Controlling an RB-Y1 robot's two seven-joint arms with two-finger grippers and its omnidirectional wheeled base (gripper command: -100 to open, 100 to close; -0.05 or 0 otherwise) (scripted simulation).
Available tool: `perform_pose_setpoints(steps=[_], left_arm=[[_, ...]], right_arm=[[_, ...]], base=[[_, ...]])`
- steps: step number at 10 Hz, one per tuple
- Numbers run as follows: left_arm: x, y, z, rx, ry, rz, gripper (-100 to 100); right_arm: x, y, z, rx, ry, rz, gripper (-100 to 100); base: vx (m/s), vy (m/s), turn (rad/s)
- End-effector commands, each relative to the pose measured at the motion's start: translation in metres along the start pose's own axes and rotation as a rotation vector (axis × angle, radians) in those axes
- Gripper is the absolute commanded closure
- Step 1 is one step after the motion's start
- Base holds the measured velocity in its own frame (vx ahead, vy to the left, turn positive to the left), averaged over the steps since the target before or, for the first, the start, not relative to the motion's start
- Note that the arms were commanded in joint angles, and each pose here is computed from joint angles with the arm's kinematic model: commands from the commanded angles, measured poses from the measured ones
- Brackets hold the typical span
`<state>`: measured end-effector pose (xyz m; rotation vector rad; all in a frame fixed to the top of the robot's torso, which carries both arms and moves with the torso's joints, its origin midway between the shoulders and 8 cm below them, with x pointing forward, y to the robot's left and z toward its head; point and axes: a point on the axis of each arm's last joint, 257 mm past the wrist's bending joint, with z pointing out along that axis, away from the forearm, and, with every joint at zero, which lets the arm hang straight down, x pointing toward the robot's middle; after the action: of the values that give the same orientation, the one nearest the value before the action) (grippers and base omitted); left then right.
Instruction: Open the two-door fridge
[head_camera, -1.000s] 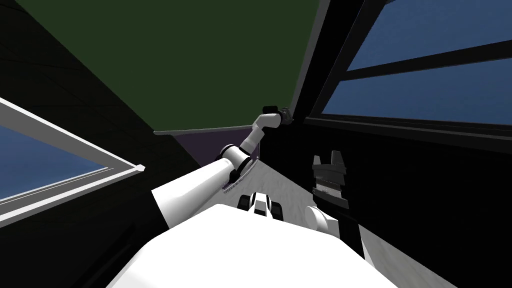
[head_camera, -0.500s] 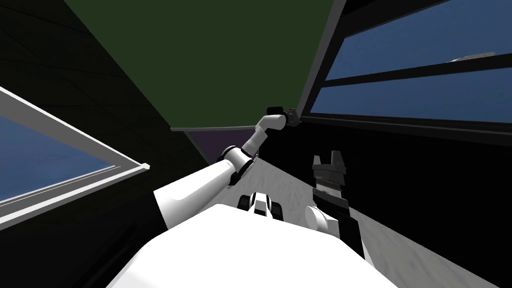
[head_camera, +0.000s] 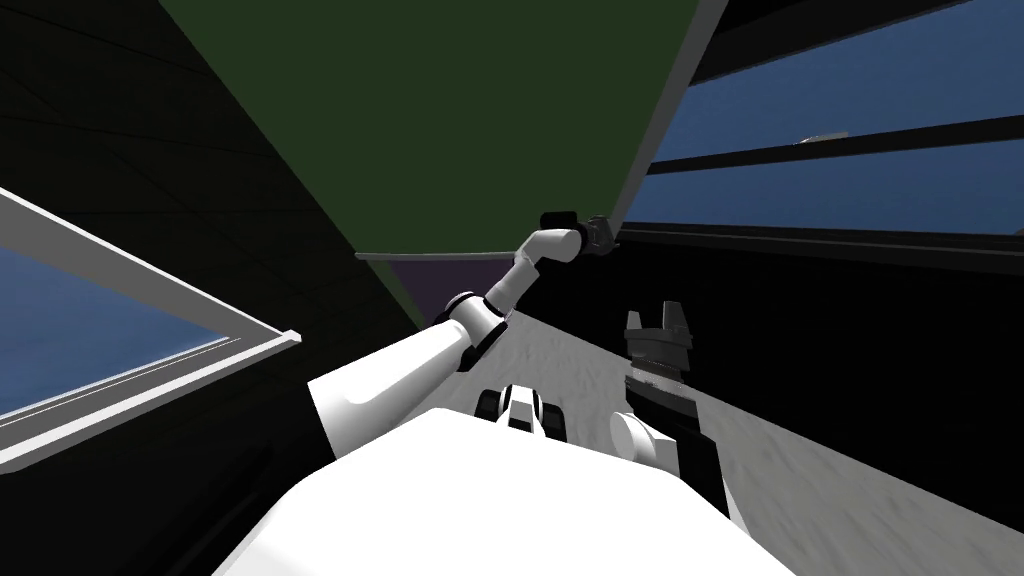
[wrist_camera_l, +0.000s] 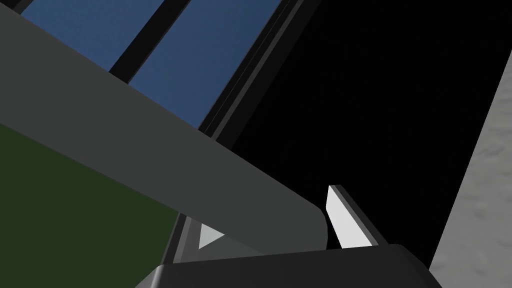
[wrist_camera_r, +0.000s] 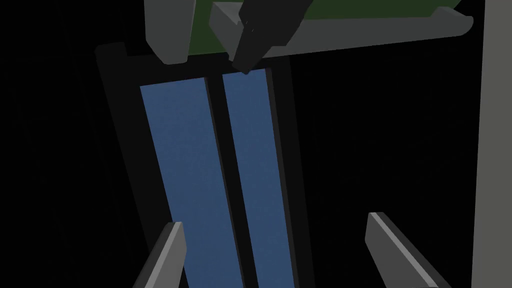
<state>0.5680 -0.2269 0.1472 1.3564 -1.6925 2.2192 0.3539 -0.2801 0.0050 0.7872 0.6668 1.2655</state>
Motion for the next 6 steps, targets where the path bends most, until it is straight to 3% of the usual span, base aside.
perform_pose_setpoints(steps=[1,2,3,6], left_arm=[[0.02,0.021,-0.001,-0.044,0.045,-0.002,100],[0.029,0.029,-0.001,-0.06,0.063,-0.002,100],[0.041,0.016,-0.003,-0.061,0.064,-0.002,-100],[0.068,0.004,-0.01,-0.081,0.082,0.0,-100]], right_arm=[[0.0,0.0,0.0,0.0,0.0,0.0,0],[0.0,0.0,0.0,0.0,0.0,0.0,0],[0.0,0.0,0.0,0.0,0.0,0.0,0],[0.0,0.0,0.0,0.0,0.0,0.0,0]], base=[[-0.251,0.139,-0.14],[-0.234,0.131,-0.134],[-0.098,0.027,0.094],[0.055,-0.069,0.099]])
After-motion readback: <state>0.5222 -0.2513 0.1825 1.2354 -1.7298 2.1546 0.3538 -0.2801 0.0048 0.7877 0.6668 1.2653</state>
